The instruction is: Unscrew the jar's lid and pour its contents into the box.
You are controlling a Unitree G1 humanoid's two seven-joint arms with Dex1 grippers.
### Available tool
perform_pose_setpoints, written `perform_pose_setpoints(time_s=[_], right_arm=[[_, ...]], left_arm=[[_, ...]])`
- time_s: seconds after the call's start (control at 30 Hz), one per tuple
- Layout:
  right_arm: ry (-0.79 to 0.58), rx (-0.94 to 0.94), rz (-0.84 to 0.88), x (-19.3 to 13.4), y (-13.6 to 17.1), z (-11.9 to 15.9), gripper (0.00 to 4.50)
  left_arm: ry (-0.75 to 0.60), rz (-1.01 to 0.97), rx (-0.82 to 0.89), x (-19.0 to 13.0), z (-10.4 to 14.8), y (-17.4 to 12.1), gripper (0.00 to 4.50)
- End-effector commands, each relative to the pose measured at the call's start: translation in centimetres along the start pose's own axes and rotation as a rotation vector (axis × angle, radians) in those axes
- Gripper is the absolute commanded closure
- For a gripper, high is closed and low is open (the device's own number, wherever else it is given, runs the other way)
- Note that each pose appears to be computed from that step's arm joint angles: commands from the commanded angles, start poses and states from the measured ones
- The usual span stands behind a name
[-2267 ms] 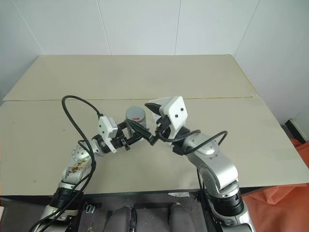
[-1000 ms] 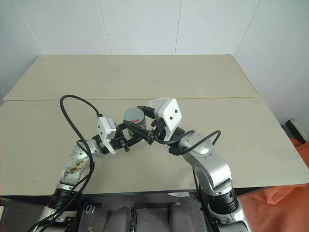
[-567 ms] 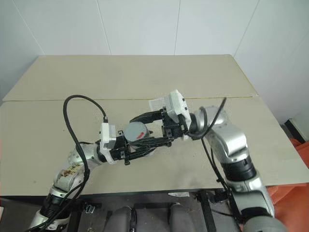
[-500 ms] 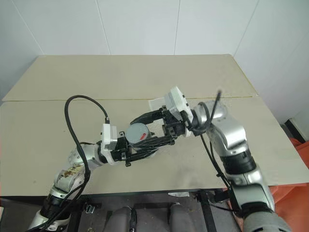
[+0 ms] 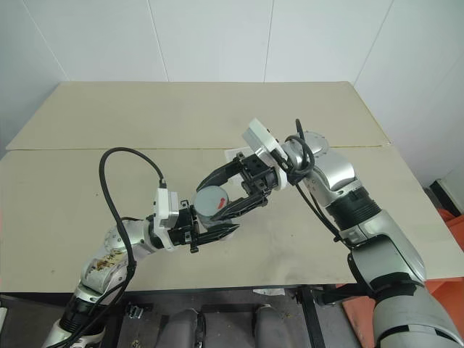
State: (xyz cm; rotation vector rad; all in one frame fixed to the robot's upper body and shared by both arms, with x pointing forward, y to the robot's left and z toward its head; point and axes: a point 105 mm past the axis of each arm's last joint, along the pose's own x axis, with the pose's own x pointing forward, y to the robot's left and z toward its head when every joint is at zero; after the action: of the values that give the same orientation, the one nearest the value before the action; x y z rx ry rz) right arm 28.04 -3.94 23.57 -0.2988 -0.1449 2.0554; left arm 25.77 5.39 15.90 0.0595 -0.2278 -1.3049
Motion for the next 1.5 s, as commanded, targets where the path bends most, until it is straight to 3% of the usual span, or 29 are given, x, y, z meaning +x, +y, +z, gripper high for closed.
perform_pose_setpoints(time_s=[0.03,0.1,0.4,0.5,0.63,0.83,1.07,1.5], right_arm=[[-0.002,-0.042,0.012,-1.3,0.1,1.4,0.54],[-0.009,-0.051,0.003,-1.6,0.2,1.8,0.03],[-0.012,-0.169,-0.112,-4.0,2.3,3.1,0.03],[-0.020,-0.165,-0.248,-4.3,3.1,3.6,0.03],[0.006,-0.222,-0.497,-2.5,2.9,2.9,0.03],[-0.066,-0.190,-0.743,-0.6,2.2,2.1,0.03],[-0.067,-0.192,-0.780,1.9,1.7,1.1,0.03],[-0.066,-0.145,-0.826,2.4,0.5,-0.3,0.03]], left_arm=[[-0.066,-0.040,0.044,0.4,1.7,-0.6,2.26],[-0.065,-0.037,0.043,0.3,1.6,-0.5,2.26],[-0.043,0.005,0.031,-0.2,0.6,0.4,2.26],[-0.015,0.031,0.029,-0.7,0.1,1.2,2.26],[0.009,0.051,0.037,-1.0,-0.4,2.0,2.26],[0.036,0.076,0.061,-1.1,-0.9,3.0,2.26],[0.049,0.079,0.068,-1.2,-1.1,3.4,2.26],[0.039,0.101,0.068,-1.6,-0.8,3.1,2.26]])
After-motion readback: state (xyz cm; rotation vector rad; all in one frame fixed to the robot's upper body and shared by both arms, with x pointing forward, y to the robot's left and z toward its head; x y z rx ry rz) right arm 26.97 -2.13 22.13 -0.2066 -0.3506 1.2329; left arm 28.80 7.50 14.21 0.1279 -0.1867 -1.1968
